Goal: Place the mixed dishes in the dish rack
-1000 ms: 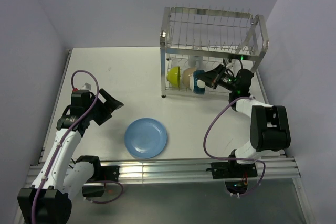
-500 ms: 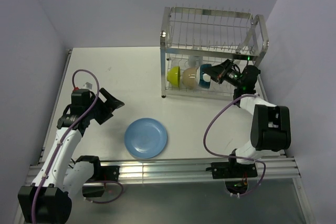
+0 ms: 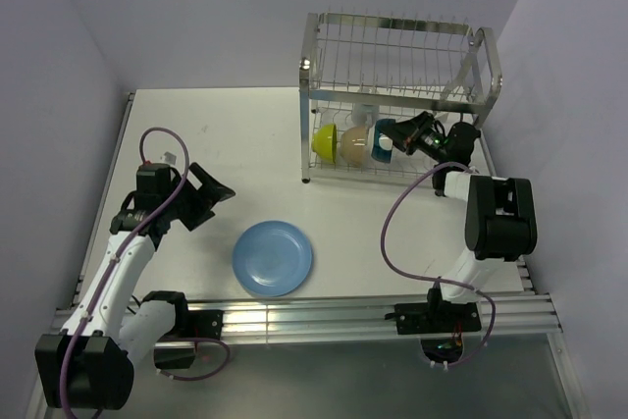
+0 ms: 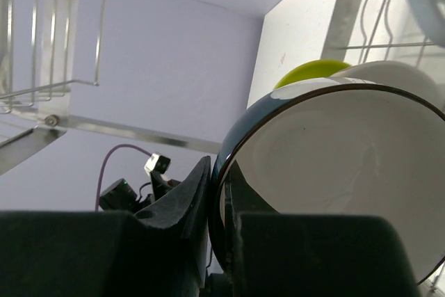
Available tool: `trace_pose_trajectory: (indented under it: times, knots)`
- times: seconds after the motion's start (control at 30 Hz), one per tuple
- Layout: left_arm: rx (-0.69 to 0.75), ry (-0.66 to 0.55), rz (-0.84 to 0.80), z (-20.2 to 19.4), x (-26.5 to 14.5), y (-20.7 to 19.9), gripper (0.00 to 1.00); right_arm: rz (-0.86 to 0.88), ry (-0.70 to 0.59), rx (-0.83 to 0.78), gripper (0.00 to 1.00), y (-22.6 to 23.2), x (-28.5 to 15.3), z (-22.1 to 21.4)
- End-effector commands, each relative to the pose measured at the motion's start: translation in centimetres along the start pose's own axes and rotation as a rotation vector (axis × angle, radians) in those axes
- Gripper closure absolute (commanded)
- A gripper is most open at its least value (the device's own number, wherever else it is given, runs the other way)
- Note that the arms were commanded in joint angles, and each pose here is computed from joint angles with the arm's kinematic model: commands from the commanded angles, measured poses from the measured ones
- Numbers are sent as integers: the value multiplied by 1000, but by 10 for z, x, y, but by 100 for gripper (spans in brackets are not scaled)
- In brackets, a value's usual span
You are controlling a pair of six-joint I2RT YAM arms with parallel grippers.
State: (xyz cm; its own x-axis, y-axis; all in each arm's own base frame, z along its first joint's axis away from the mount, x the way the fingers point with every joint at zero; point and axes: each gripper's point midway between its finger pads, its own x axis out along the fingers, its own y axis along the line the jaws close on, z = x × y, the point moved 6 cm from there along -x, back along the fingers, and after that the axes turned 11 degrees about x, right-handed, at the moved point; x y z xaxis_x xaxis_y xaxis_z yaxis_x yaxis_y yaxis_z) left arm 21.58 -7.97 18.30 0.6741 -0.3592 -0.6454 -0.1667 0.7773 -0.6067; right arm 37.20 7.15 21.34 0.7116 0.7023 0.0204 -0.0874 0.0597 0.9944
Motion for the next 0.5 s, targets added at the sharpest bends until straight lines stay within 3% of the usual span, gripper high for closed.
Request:
trace_pose_trajectory:
  times: [0.0,0.47]
  knots:
    - [31,-19,-45,5,1,-5,9,104,-77,-127,100,21,2,25]
    - [28,-15,-61,8,4,-8,9,317,37,-26,100,-5,4,39]
